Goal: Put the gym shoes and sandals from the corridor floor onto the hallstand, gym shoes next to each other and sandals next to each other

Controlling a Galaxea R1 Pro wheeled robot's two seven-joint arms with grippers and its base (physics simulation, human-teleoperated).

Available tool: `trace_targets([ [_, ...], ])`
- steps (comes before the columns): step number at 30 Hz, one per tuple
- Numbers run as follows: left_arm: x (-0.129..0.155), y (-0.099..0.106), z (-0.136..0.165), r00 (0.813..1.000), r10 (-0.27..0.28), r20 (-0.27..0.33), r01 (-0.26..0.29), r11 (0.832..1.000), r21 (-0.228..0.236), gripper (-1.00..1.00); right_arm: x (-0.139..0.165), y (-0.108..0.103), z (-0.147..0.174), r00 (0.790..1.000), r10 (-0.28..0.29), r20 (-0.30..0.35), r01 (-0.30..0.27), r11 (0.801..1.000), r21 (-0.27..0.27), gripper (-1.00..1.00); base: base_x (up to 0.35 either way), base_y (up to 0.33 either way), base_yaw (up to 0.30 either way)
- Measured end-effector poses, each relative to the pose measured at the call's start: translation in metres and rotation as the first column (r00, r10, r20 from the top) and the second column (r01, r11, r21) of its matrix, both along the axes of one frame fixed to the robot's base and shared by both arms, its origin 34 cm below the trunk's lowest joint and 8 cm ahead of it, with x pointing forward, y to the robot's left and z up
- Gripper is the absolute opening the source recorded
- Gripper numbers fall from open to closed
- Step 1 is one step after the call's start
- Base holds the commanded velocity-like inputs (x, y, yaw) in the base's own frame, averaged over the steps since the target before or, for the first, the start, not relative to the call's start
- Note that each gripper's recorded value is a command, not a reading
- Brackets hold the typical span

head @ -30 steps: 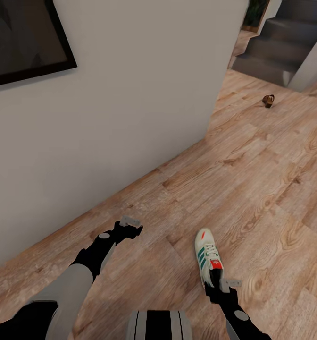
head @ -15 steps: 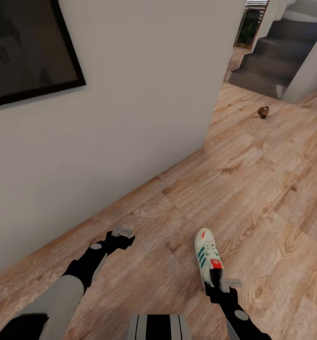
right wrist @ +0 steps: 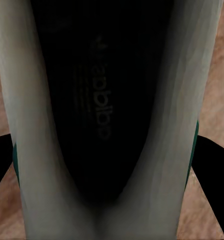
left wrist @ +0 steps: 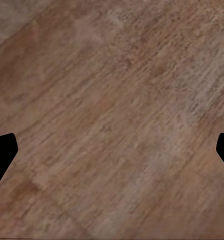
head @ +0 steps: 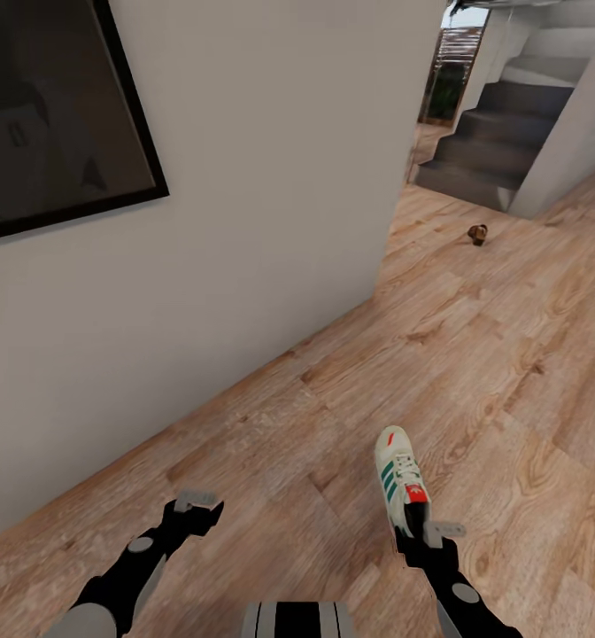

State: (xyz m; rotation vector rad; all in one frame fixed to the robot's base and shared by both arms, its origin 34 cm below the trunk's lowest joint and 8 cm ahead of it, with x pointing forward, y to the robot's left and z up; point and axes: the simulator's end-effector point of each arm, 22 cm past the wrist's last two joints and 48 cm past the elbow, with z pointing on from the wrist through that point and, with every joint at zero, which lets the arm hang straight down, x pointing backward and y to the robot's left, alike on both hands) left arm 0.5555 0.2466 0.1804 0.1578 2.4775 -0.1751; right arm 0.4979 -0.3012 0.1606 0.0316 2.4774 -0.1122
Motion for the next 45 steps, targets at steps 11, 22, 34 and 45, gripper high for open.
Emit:
trace_targets([
  [11, -0.046, 0.026, 0.009, 0.995, 0.082, 0.060, -0.083, 0.996, 0.020, 1.00, -0.005, -0.028, 0.029, 0.994, 0.009, 0.109, -0.004, 0.999, -0.046, -1.00, 0.000, 0.000, -0.080],
  [22, -0.121, 0.072, 0.018, 0.974, 0.204, 0.103, -0.211, 0.976, 0.063, 1.00, -0.041, -0.019, 0.042, 0.986, 0.024, 0.162, -0.019, 0.999, -0.032, -1.00, 0.000, 0.000, -0.068],
  [34, -0.132, 0.084, 0.048, 0.964, 0.238, 0.118, -0.247, 0.966, 0.070, 1.00, -0.035, -0.015, 0.075, 0.982, 0.023, 0.188, -0.019, 1.000, -0.025, -1.00, 0.000, 0.000, -0.002],
  [45, -0.124, 0.082, 0.070, 0.963, 0.235, 0.129, -0.245, 0.967, 0.065, 1.00, -0.026, -0.015, 0.099, 0.979, 0.023, 0.203, -0.018, 1.000, -0.025, -1.00, 0.000, 0.000, 0.000],
])
